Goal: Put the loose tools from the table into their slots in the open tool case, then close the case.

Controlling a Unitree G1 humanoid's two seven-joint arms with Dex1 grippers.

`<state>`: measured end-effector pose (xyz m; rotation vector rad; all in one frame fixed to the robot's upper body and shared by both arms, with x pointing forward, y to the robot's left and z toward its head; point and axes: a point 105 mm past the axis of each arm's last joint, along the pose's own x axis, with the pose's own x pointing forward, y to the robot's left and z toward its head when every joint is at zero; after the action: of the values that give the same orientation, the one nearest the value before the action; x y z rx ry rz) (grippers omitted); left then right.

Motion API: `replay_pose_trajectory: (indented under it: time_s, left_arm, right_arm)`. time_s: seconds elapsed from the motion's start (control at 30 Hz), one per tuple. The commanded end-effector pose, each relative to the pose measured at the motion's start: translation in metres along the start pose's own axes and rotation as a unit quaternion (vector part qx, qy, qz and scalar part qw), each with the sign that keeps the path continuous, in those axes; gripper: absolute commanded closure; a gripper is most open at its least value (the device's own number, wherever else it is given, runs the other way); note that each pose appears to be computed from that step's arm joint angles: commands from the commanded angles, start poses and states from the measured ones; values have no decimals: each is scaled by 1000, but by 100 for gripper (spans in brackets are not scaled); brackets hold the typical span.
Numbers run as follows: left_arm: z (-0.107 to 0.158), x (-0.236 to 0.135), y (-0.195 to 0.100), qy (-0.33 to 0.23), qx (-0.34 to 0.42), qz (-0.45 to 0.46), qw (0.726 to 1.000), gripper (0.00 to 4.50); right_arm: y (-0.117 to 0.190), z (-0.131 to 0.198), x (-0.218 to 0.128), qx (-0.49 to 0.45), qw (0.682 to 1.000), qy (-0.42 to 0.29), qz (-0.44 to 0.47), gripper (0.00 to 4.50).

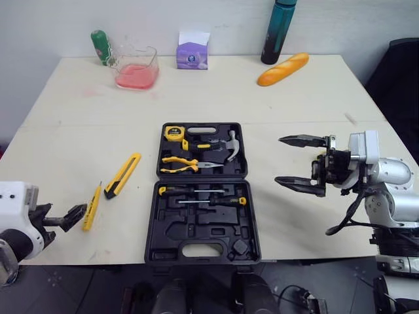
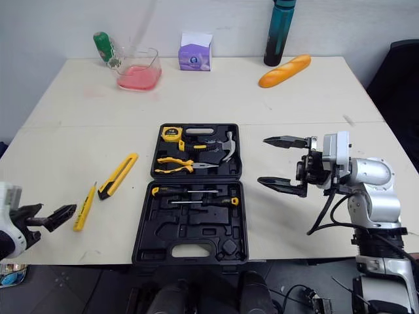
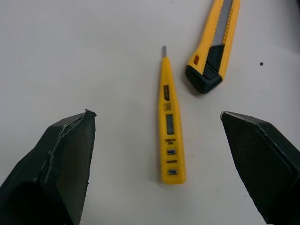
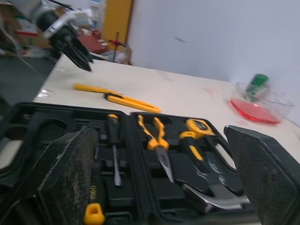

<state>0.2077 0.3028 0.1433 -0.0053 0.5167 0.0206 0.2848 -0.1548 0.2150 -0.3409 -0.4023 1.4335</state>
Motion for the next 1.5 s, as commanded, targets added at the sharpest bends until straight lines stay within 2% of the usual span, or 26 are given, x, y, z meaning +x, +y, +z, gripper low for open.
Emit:
replay_pose_trajectory:
  time_s: [0.03,0.27,0.63,0.73,0.97,1.17,1.3,1.43,1.5]
  left_arm:
    - [-1,3,1,10,10,26,1000,0]
    - [-9,20,-8,29,-12,31,999,0]
    - [-30,40,-6,80,-22,29,996,0]
    - [-36,44,-9,90,-21,18,996,78]
    - [-46,50,-14,109,-23,3,994,390]
    - [-49,45,-2,103,-34,36,993,400]
    - [-41,40,10,75,-38,65,994,400]
    - [-7,31,13,-22,6,57,998,400]
    - [17,21,5,-84,44,24,995,400]
  right_arm:
    - [3,13,12,-16,999,-30,29,4]
    - [11,0,23,-8,999,-35,37,4]
    - [25,1,22,4,999,-36,34,4]
    - [27,1,20,6,999,-34,31,0]
    - [28,0,19,8,999,-31,28,0]
    - [30,-4,18,10,999,-25,28,0]
    - [29,-6,18,10,999,-23,27,0]
    - [25,-4,15,10,1000,-19,21,0]
    - [24,-4,10,14,1000,-8,18,0]
